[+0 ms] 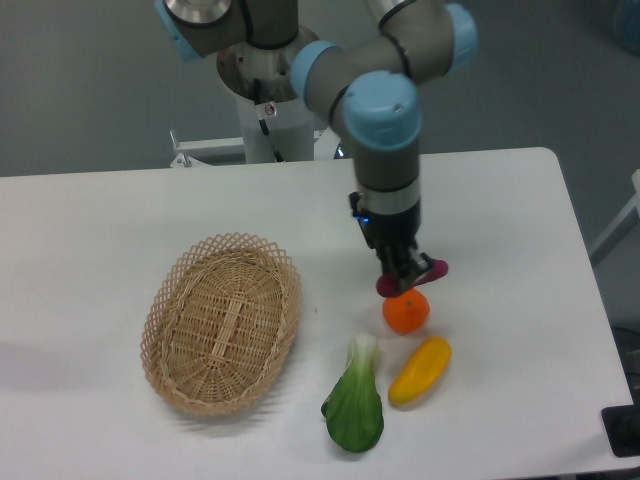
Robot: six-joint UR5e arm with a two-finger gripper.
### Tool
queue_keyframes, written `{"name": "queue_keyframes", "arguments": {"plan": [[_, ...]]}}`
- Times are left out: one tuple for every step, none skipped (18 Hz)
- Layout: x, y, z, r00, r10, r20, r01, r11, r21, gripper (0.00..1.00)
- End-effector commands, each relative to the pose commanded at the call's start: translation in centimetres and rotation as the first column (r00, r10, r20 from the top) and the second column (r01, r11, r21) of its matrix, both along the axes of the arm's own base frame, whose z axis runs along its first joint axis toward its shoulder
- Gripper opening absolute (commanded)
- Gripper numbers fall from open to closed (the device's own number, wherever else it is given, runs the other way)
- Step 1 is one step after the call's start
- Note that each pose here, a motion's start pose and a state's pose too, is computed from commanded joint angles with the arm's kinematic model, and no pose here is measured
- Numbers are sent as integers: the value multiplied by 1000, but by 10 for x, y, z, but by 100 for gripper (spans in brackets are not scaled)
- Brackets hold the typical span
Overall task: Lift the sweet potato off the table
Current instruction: 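Lift the grasped sweet potato up and away from the table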
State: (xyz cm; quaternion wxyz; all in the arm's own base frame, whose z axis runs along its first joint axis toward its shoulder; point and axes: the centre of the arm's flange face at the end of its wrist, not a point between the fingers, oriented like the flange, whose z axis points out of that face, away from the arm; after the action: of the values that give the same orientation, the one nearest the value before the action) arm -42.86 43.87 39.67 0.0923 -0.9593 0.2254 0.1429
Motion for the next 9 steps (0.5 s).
{"name": "queue_keyframes", "arguments": {"plan": [[-7, -5, 4, 1000, 11, -4, -11, 1000, 5, 33], [-13, -8, 7, 1000, 19, -5, -18, 1000, 18, 33], [-18, -11, 11, 1000, 25, -3, -25, 999, 35, 34], [-22, -15, 12, 1000, 31, 2, -31, 998, 47, 34], [-25, -16, 14, 999, 34, 3, -34, 998, 57, 34], [-26, -16, 17, 999, 32, 3, -32, 997, 67, 34], [-29, -17, 20, 999, 35, 3, -35, 996, 78, 34], [-30, -16, 21, 999, 36, 4, -36, 996, 83, 33], [-31, -16, 23, 999, 38, 1, -38, 996, 85, 34]]}}
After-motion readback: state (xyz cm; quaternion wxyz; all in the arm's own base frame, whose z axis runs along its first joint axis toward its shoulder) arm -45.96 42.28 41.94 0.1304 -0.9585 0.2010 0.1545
